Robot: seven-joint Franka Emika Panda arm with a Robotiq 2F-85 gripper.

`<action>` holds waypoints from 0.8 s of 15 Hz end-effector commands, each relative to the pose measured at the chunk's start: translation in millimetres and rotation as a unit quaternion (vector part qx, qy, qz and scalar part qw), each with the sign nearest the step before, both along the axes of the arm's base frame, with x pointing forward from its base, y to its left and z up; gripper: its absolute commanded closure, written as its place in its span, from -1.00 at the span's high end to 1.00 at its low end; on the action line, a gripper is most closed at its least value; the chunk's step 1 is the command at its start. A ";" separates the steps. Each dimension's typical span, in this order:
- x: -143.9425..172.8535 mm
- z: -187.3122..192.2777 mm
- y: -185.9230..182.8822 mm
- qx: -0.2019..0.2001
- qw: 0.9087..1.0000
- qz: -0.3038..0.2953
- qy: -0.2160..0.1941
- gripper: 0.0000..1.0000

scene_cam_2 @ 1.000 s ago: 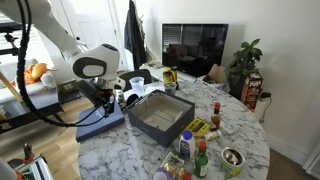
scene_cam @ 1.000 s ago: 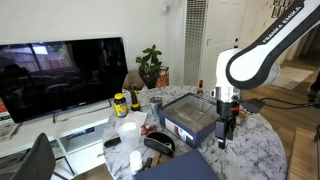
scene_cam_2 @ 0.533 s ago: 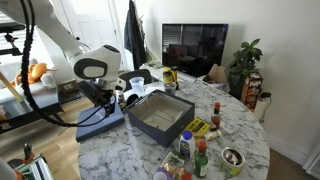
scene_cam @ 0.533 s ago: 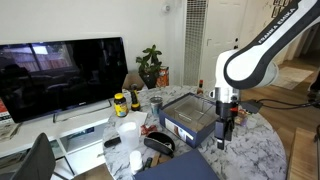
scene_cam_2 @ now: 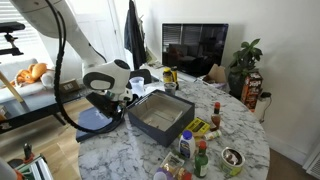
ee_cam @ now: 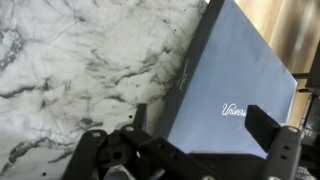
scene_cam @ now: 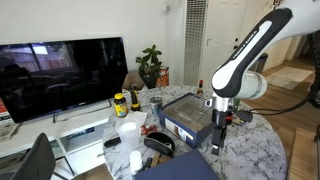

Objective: Pick up the clear storage container and put it in the blue box, pick up the blub box lid and cover the blue box

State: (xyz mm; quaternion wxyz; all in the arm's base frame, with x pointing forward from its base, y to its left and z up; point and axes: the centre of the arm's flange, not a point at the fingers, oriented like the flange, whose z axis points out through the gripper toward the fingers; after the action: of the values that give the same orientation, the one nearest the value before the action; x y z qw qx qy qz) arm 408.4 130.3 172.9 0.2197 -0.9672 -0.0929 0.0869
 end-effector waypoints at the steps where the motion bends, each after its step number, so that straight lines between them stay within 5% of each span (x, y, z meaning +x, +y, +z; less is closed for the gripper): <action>1: 12.7 -36.9 1.4 0.027 0.999 0.023 -0.028 1.00; 12: 31.3 -104.6 -21.9 0.138 0.989 0.011 -0.056 1.00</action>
State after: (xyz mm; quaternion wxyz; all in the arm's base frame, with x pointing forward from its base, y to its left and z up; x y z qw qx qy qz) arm 436.7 112.0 90.4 0.3098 -0.9404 -0.1360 0.0349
